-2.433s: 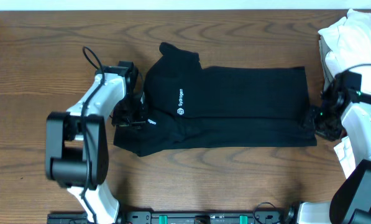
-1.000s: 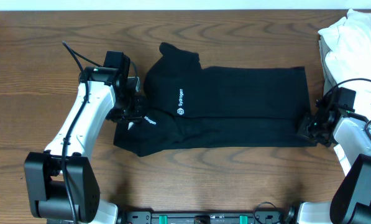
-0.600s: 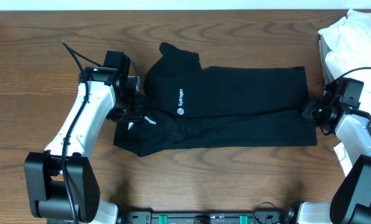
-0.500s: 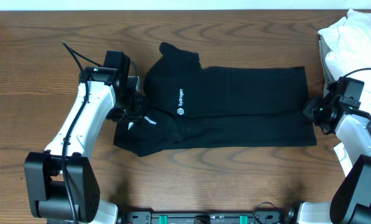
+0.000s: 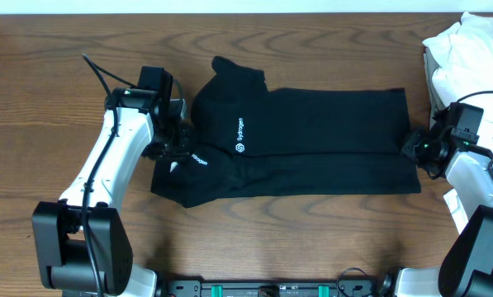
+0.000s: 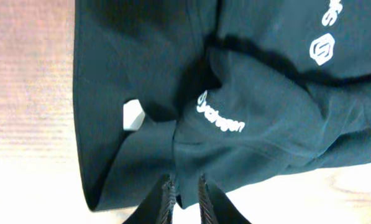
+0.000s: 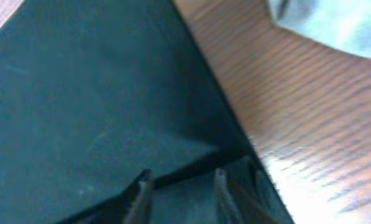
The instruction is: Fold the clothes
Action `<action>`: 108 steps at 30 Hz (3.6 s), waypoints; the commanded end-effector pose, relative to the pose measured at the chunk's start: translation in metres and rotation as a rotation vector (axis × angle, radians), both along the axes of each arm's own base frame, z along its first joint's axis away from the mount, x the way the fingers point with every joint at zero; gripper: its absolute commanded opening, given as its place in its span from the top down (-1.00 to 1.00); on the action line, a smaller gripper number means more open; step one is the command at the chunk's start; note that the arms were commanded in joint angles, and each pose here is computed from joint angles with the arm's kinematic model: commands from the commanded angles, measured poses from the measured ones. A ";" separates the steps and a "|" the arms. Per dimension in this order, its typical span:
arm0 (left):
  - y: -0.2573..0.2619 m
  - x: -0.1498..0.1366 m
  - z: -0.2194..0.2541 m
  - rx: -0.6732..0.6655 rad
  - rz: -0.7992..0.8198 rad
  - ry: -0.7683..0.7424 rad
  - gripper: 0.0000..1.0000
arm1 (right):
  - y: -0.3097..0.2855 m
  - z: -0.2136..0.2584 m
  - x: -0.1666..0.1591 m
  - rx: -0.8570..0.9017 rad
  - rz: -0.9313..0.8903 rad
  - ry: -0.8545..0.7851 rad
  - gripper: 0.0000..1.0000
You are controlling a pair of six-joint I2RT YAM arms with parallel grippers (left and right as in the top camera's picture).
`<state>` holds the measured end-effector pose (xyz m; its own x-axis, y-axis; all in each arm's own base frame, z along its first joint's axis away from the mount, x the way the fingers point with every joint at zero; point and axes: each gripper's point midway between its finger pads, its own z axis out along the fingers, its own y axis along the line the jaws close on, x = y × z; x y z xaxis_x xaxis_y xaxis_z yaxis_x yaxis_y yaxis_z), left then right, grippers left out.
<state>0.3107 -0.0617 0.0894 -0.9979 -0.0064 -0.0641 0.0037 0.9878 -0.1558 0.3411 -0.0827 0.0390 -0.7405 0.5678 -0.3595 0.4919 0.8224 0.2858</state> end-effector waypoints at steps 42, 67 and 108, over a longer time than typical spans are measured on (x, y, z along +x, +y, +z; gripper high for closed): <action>-0.030 0.215 -0.023 -0.266 -0.033 -0.423 -0.79 | 0.032 0.104 0.033 -0.095 0.338 -0.018 -0.99; -0.059 0.176 -0.083 -0.259 -0.146 -0.235 0.25 | 0.034 0.100 0.024 -0.076 0.334 0.020 -0.61; -0.047 0.166 -0.086 -0.260 -0.087 -0.171 0.63 | -0.006 -0.067 0.165 -0.172 0.341 -0.202 -0.52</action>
<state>0.4785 -0.1089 0.0092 -0.9657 0.0455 -0.2557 0.1456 0.9101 -0.3879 0.5169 -0.0943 0.0046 -0.7342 0.2060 -0.6470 0.1437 0.9784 0.1485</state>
